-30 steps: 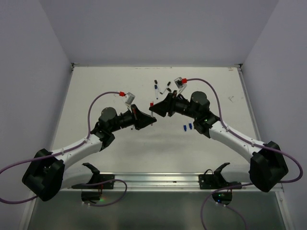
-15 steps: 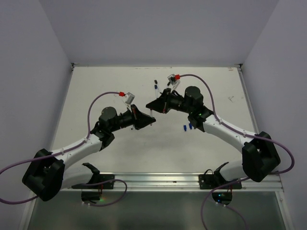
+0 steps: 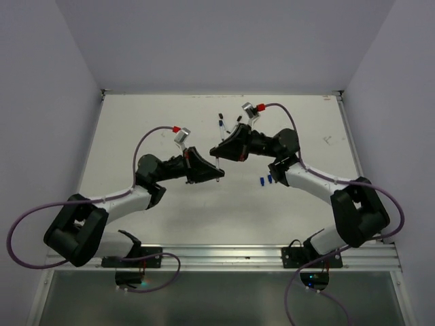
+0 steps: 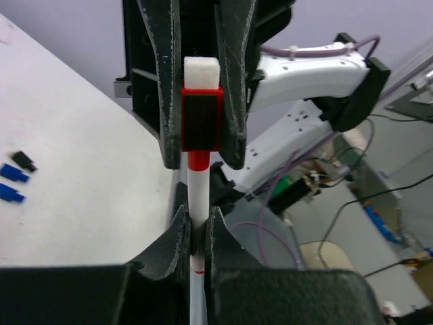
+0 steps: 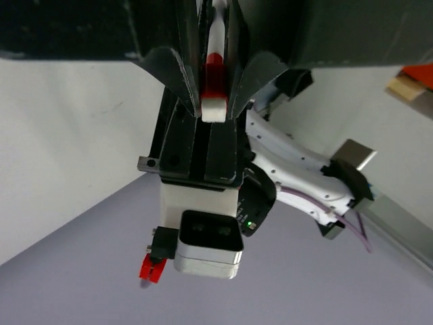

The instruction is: Open the pen caps

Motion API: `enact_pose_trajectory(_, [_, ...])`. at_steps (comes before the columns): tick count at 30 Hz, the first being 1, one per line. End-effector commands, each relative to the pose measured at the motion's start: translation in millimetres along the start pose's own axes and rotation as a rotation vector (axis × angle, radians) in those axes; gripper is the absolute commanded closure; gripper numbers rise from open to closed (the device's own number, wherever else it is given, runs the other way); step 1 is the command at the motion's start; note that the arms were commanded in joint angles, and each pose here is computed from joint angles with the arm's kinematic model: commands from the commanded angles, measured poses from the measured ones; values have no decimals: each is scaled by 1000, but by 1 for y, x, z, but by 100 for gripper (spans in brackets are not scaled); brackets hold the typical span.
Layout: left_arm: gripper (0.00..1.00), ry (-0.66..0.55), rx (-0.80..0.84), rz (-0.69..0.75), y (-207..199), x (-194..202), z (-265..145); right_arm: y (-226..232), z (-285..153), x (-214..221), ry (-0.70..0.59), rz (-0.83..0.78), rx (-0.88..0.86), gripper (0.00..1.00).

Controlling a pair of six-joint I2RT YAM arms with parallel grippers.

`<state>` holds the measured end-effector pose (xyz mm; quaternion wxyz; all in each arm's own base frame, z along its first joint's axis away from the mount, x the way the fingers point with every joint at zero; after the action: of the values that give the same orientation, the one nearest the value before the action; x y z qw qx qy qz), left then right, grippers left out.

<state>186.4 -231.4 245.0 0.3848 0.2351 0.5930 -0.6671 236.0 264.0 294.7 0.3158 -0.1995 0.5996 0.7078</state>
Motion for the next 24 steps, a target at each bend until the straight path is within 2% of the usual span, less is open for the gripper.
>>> enact_pose_trajectory(1, [100,-95,437,246,-73,-23,-12,23,-7,1,35,-41,-264,100])
enact_pose_trajectory(4, [100,-108,304,161,-54,-24,-5,10,-7,2,25,4,-219,100])
enact_pose_trajectory(5, [100,-170,205,276,-48,-34,-2,-3,-6,6,29,17,-146,100])
enact_pose_trajectory(6, [100,-57,-39,137,-14,-26,4,-11,-5,5,4,24,-89,100])
enact_pose_trajectory(7, [100,-29,-198,178,-1,-30,4,-9,-6,1,-19,1,-37,100])
enact_pose_trajectory(8, [100,-96,-464,332,15,-48,-3,-35,-10,11,19,23,135,100])
enact_pose_trajectory(9, [100,-6,-570,309,15,-38,-1,-37,-8,4,10,-22,221,100])
enact_pose_trajectory(10, [100,2,-653,316,19,-38,-5,-46,-10,-7,-61,-78,396,100])
enact_pose_trajectory(11, [100,-31,-786,344,28,-44,-14,-63,-19,11,25,-81,591,100])
enact_pose_trajectory(12, [100,-3,-867,343,33,-40,-22,-63,-18,-1,4,-111,675,100])
enact_pose_trajectory(13, [100,-16,-1035,374,39,-40,-32,-80,-33,-1,-42,-108,906,100])
enact_pose_trajectory(14, [100,-50,-1114,396,43,-45,-39,-86,-40,-2,-53,-121,1018,100])
enact_pose_trajectory(15, [100,-2,-1156,402,42,-31,-40,-84,-41,-12,-78,-145,1089,100])
enact_pose_trajectory(17, [100,-2,-1242,439,46,-28,-45,-100,-64,-13,-112,-160,1352,100])
enact_pose_trajectory(18, [100,25,-1257,451,47,-25,-45,-101,-66,-21,-127,-176,1413,100])
enact_pose_trajectory(20, [100,70,-1300,475,53,-23,-48,-109,-77,-21,-119,-194,1531,100])
enact_pose_trajectory(24, [100,101,-1268,493,55,-19,-46,-106,-83,-28,-122,-213,1626,100])
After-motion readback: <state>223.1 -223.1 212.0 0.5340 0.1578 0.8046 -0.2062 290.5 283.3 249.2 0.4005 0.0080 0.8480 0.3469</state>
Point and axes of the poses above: each gripper's point midway between its finger pads, its own z axis out along the fingers, its own y axis along the line the jaws close on, x = y × z, the point moved 7 cm from there along -z, back along the fingers, and after that the axes turned 7 degrees about z, right-handed, at the moved point
